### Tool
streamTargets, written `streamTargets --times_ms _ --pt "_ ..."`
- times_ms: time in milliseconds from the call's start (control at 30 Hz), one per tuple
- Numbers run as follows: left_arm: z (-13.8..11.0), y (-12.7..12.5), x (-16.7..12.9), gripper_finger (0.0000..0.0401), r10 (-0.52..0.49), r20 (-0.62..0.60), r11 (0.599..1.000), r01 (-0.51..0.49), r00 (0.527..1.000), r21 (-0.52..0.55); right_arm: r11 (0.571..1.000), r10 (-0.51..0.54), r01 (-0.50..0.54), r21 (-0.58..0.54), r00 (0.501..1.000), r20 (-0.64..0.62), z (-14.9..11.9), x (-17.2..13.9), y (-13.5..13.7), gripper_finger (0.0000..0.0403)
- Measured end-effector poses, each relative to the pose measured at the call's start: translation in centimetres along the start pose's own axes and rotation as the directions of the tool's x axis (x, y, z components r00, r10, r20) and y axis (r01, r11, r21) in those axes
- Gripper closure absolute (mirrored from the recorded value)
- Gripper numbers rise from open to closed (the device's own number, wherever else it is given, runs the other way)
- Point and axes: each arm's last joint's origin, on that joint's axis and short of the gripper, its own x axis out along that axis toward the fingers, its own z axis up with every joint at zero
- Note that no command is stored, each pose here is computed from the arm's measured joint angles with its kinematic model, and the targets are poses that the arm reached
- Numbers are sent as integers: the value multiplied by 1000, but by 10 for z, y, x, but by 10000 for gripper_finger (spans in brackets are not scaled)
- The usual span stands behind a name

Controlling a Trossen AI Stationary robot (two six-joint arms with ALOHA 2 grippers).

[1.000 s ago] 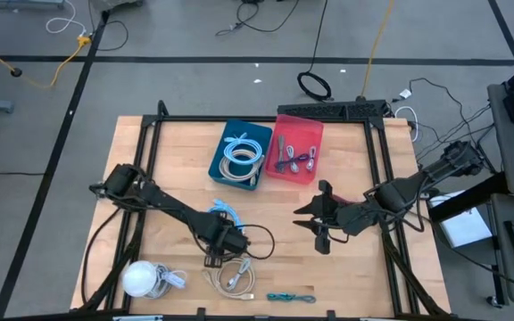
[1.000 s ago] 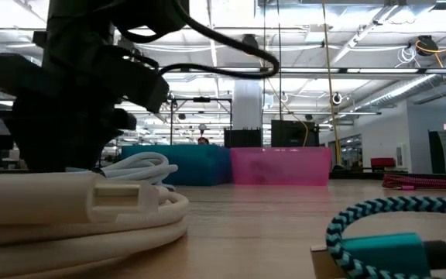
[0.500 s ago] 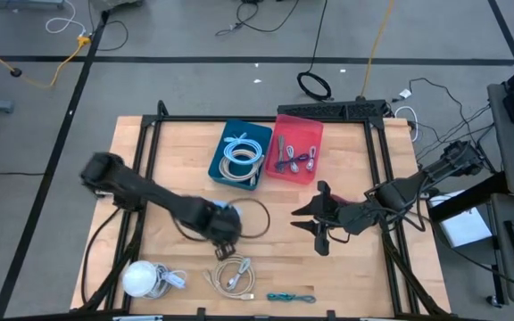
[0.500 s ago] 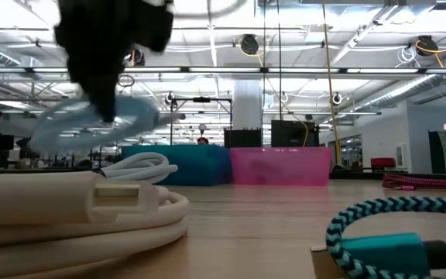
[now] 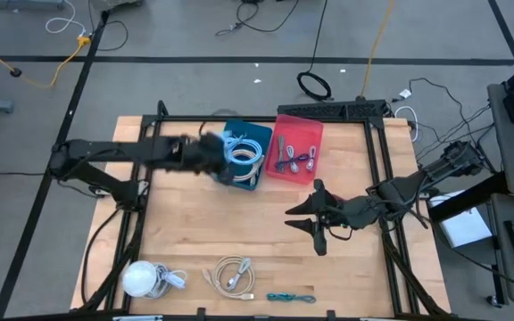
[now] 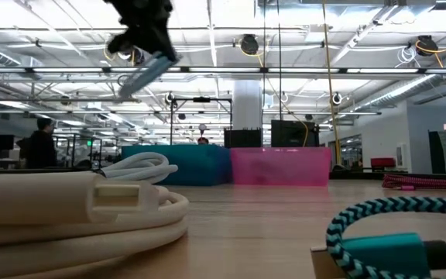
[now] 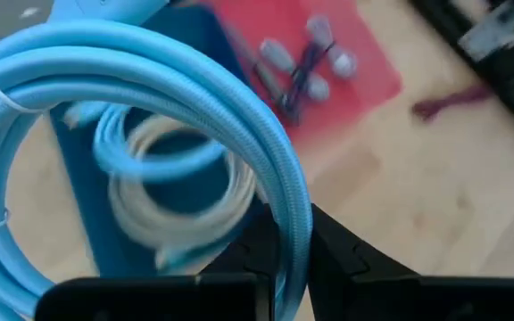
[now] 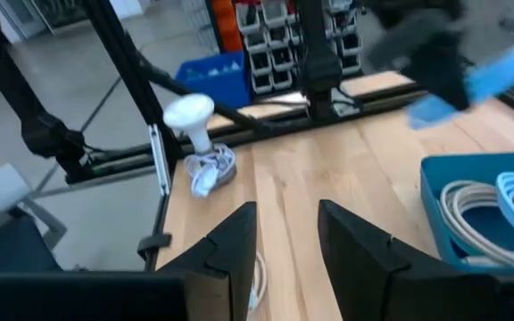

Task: Pick & Place USB Port
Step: Put the large blue charger cable into the blue bin

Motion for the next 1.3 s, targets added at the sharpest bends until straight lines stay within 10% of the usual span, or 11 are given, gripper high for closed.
streamTargets --times_ms 300,633,1033,1300 --pt "53 26 63 371 -160 45 985 162 986 -60 999 19 -21 27 999 49 5 0 2 286" --pt "21 21 135 371 -148 -238 989 142 960 -43 998 54 -57 34 996 68 5 -3 9 286" --pt "3 23 152 371 -25 -317 999 9 948 -51 998 57 -59 31 996 67 5 -3 10 286" --pt "2 25 152 265 15 -307 998 -35 952 -61 998 57 -59 25 996 67 5 -3 10 286"
